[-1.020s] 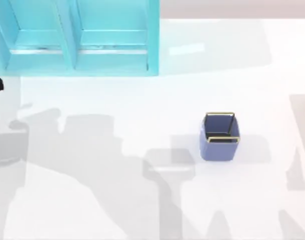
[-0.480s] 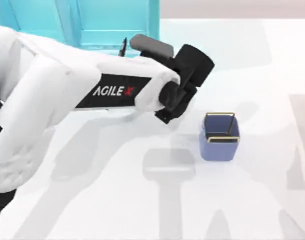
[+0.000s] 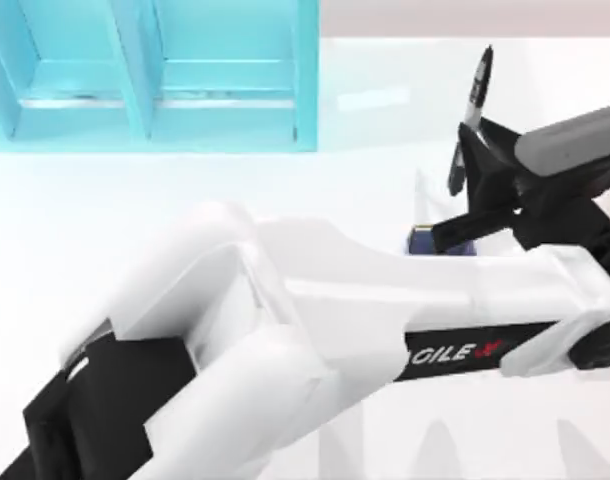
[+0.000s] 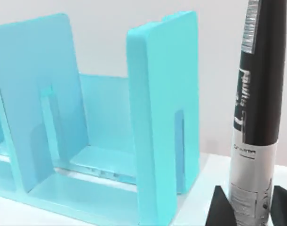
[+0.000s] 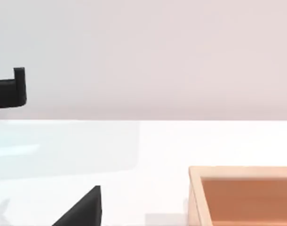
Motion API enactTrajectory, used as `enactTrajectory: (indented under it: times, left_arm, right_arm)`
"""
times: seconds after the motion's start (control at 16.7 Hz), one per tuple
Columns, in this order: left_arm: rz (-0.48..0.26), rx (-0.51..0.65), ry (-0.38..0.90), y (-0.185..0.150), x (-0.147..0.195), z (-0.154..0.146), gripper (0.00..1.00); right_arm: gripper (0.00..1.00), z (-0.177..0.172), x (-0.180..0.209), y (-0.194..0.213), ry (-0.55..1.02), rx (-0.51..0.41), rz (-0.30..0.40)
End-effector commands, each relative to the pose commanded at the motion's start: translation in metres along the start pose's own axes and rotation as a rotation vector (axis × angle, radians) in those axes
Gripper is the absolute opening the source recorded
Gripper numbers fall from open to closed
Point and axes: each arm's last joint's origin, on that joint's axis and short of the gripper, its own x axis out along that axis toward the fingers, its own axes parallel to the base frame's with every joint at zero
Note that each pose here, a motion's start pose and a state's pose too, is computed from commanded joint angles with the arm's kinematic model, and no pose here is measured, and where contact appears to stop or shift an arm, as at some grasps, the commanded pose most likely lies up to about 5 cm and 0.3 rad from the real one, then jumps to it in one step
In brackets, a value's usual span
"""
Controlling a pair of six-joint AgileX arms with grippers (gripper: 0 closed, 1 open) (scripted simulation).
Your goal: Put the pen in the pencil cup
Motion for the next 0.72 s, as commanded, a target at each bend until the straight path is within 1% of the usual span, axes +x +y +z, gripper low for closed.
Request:
enactTrajectory:
  times: [0.12,0.36,0.42,0.72]
  left_arm:
    - [0.006,-0.077,-0.017,-0.002,-0.019,0.012,0.00]
    - [0.007,-0.090,-0.020,-0.002,-0.022,0.014,0.00]
    - [-0.075,-0.163,0.033,-0.017,-0.017,0.001,0.00]
    - [-0.039,-0.131,0.012,-0.011,-0.018,0.005,0.00]
  right_arm:
    - [1.00,0.000,0.000,0.000,0.000,0.000,0.000]
    - [1.00,0.000,0.000,0.000,0.000,0.000,0.000]
    - [1.00,0.000,0.000,0.000,0.000,0.000,0.000]
    - [1.00,0.000,0.000,0.000,0.000,0.000,0.000]
